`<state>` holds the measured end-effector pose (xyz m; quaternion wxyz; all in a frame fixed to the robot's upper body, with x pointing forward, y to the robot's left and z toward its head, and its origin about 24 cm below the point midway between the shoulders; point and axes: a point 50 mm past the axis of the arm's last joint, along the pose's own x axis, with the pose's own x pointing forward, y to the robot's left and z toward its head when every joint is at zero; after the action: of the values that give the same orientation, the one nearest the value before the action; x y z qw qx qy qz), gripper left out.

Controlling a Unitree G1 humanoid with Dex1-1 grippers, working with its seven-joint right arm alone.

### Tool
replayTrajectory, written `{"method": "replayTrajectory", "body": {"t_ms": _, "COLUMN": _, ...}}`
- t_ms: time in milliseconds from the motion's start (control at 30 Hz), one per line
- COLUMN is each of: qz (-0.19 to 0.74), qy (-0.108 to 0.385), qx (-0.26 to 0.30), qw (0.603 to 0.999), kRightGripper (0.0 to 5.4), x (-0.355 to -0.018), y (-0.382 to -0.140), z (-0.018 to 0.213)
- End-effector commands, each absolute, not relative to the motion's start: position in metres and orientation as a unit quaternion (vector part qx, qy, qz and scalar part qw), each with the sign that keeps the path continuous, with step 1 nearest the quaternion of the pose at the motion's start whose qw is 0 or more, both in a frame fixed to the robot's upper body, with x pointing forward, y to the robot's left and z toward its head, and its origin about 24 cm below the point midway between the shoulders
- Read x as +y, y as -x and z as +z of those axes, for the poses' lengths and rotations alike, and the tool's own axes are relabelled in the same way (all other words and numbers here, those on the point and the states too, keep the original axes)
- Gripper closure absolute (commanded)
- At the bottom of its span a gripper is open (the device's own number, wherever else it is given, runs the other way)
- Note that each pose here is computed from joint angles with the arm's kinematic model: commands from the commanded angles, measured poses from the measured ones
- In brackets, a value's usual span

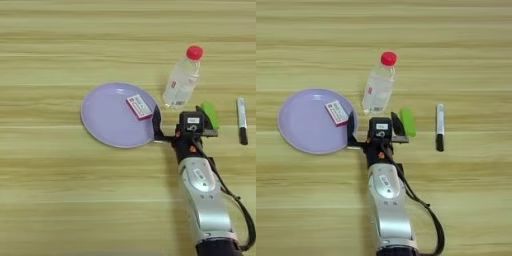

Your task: Move the objects on the table

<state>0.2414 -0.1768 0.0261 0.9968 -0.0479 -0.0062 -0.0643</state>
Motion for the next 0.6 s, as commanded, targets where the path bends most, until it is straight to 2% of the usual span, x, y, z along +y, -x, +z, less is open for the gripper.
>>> {"method": "replayTrajectory", "body": {"t_ms": 33, "qz": -0.073, "qy": 0.053, "qx": -0.062, "qw": 0.994, "kRightGripper": 0.04, "x": -0.1757, "y": -0.2508, "z": 0.0471}}
{"method": "replayTrajectory", "body": {"t_ms": 600, "qz": -0.086, "qy": 0.046, "qx": -0.065, "qw": 0.993, "kRightGripper": 0.04, "x": -0.1782, "y": -0.2516, "z": 0.0449}}
